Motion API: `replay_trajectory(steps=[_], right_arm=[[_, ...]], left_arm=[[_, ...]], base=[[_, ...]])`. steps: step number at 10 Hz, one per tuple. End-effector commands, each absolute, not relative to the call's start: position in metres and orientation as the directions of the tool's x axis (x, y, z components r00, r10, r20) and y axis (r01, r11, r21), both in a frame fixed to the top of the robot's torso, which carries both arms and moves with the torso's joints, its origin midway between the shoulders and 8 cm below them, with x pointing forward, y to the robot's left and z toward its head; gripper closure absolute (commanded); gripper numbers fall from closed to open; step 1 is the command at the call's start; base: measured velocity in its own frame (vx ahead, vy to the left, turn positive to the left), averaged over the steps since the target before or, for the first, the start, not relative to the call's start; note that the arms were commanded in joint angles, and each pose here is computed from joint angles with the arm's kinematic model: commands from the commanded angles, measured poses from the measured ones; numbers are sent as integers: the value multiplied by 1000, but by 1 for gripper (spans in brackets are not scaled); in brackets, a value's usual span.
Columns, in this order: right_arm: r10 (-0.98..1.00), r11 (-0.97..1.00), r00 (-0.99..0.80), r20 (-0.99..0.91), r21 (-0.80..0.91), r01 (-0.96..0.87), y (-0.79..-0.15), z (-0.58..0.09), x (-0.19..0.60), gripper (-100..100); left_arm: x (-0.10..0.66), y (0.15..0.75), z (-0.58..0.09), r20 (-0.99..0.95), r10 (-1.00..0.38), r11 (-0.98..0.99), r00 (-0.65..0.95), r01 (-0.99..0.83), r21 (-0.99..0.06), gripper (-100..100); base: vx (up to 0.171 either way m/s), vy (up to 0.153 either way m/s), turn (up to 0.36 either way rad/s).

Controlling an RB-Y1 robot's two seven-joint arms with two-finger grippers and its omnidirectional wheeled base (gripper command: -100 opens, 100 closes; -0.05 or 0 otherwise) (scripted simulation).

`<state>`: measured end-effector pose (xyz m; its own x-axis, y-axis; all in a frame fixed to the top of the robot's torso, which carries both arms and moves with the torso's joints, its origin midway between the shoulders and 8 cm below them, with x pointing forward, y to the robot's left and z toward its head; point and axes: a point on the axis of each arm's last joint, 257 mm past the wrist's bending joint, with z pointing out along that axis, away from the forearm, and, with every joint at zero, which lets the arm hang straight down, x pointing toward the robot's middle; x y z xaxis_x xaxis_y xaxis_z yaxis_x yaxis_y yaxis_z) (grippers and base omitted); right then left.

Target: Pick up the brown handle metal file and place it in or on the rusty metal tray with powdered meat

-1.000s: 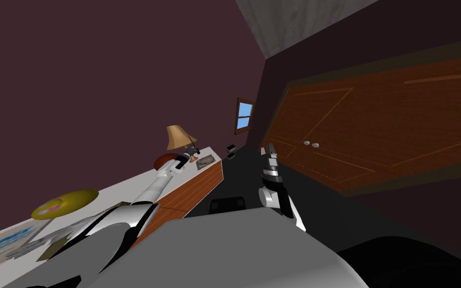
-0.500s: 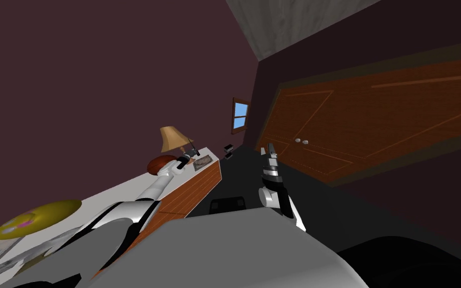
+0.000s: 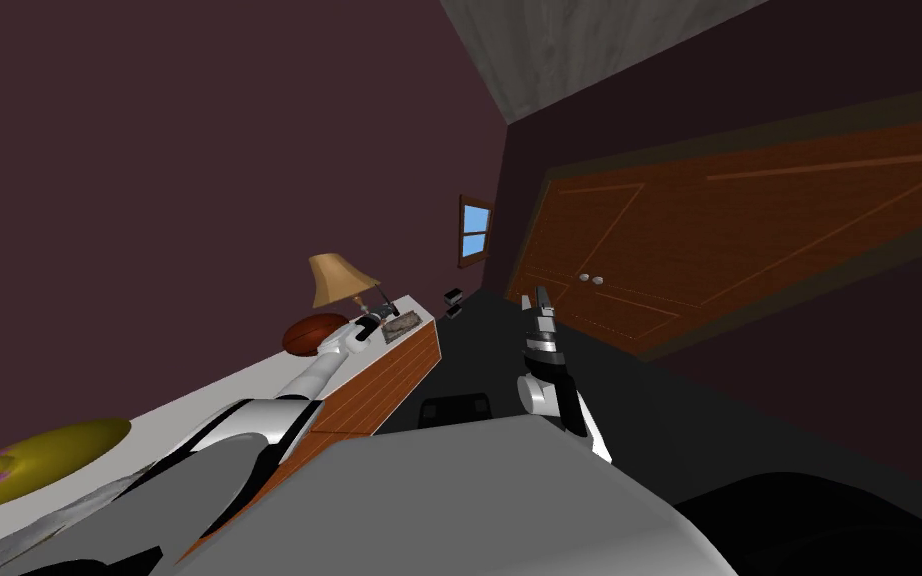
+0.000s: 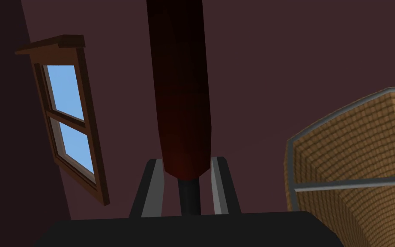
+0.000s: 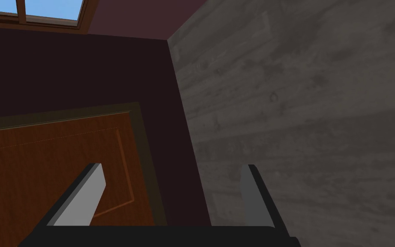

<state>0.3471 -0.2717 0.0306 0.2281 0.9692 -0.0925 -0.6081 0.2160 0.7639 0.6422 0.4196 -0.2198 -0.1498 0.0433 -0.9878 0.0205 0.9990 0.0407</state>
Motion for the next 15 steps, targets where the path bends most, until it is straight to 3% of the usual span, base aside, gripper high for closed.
replay_trajectory(steps=[1,6,7,11,12,13,15], right_arm=[[969,216,228,-93,764,-608,-272,31,347,0],[969,216,228,-93,764,-608,-272,31,347,0],[969,216,228,-93,764,-608,-272,31,347,0],[969,216,228,-93,764,-608,-272,31,347,0],[969,216,228,-93,764,-608,-272,31,347,0],[969,216,228,-93,764,-608,-272,31,347,0],[969,216,228,-92,764,-608,-272,31,347,0]], left_arm=[[640,427,-234,-982,37,999,-183,3,37,100],[636,438,-254,-973,26,999,-231,-24,32,100],[635,438,-255,-972,25,999,-234,-26,32,-100],[635,438,-255,-972,25,999,-234,-25,32,-100],[635,438,-255,-972,25,999,-234,-25,32,0],[622,464,-258,-970,9,998,-242,-59,24,-100],[607,490,-269,-965,-14,995,-262,-99,13,-100]], base=[[-29,5,-132],[-22,5,-72],[0,0,0],[0,0,0],[0,0,0],[-3,-17,-211],[-7,-33,-218]])
